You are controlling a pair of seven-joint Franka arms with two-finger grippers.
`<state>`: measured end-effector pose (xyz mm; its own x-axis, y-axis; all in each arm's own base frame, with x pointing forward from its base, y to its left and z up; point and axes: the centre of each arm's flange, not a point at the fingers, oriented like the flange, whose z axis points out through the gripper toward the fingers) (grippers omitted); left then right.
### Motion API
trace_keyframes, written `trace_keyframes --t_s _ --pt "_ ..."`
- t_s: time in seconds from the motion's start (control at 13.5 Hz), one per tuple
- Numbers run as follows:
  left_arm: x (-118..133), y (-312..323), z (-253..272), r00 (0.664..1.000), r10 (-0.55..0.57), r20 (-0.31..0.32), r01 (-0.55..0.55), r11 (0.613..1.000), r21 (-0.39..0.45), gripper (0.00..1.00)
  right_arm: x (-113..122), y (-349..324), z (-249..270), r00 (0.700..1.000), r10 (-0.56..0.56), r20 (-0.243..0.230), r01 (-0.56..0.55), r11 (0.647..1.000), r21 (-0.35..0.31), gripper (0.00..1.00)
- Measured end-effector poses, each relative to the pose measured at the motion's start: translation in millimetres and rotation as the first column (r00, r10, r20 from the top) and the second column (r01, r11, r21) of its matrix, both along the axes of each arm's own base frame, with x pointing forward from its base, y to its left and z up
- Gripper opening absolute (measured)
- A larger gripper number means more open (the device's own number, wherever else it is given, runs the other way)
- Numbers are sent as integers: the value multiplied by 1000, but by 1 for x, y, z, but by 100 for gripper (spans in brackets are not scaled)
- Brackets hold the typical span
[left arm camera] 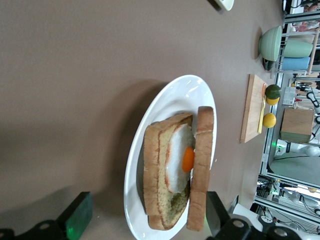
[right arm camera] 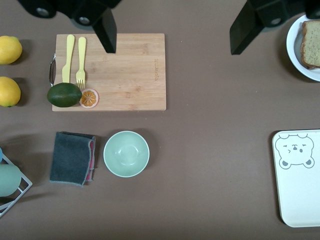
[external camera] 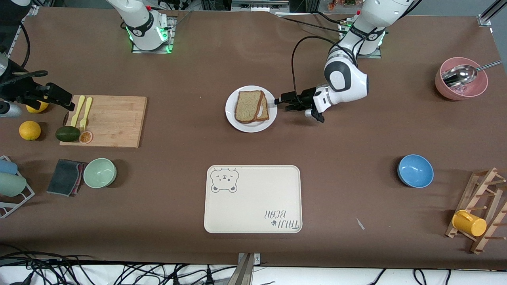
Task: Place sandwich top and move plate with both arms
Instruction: 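Lower the left gripper and grasp the white plate rim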
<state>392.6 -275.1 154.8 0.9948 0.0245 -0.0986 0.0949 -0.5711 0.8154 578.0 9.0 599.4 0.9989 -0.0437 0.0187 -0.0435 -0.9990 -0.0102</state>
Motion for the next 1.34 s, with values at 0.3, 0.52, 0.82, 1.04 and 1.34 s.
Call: trace_keyframes --t_s 0.3,0.52,0.82,1.04,1.34 --pt "-10 -10 -8 999 24 35 -23 999 -27 100 0 0 0 1000 0 0 0 1000 0 100" --pt "-17 -17 -13 997 42 61 -39 998 -42 100 0 0 0 1000 0 0 0 1000 0 100" --pt "-14 -24 -15 996 57 64 -54 998 -40 100 0 0 0 1000 0 0 0 1000 0 100" --pt "-15 -29 -25 996 57 67 -55 998 -31 97 0 0 0 1000 0 -1 0 1000 0 100" --pt "-15 -28 -29 996 53 72 -51 998 -26 85 0 0 0 1000 0 -1 0 1000 0 100"
